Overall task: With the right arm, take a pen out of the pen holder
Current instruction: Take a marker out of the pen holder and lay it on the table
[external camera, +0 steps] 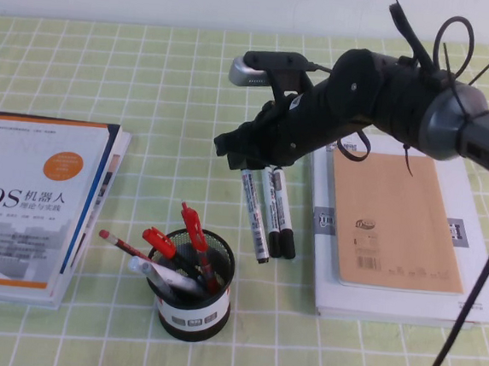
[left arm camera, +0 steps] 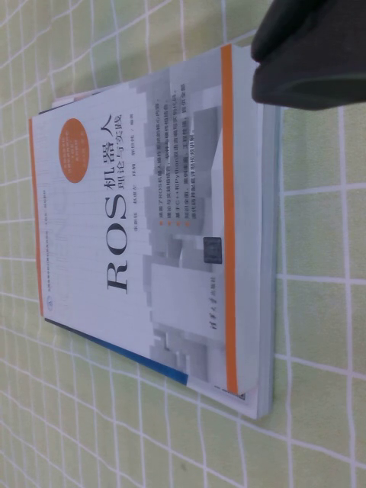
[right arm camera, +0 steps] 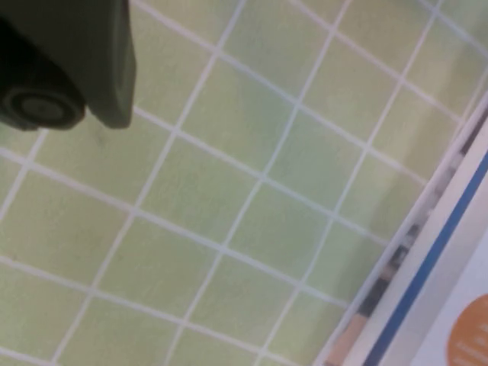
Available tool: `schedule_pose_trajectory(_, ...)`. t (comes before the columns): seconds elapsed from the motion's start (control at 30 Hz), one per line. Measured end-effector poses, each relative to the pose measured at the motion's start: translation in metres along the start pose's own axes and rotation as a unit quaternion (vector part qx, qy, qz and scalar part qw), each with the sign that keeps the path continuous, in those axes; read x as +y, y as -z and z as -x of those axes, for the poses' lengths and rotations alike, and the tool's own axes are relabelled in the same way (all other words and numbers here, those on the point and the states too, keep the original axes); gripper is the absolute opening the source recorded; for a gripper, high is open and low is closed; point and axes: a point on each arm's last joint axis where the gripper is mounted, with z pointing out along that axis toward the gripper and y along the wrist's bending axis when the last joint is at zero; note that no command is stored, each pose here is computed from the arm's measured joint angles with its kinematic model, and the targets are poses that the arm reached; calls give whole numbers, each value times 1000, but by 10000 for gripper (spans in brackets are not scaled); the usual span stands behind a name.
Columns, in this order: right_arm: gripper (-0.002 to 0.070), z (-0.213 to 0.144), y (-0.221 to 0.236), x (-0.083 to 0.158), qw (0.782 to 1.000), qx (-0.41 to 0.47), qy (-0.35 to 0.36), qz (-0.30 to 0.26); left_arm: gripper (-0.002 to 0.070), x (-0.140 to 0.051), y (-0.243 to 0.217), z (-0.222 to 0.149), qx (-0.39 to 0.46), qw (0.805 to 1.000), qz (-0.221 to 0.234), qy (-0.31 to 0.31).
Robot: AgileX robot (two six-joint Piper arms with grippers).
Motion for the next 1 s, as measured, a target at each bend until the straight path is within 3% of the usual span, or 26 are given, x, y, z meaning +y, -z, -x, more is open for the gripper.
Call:
schedule_pose_trajectory(0.37, 101, 0, -24, -21, 999, 19, -36, -18, -6, 0, 0, 0, 0, 1000, 0, 0)
schedule_pose_trajectory(0.77, 102, -1, -27, -26, 999, 21, -40, -21, -6, 0, 0, 0, 0, 1000, 0, 0)
schedule_pose_trajectory(1.0, 187, 0, -27, -26, 999, 17, -40, -21, -6, 0, 0, 0, 0, 1000, 0, 0)
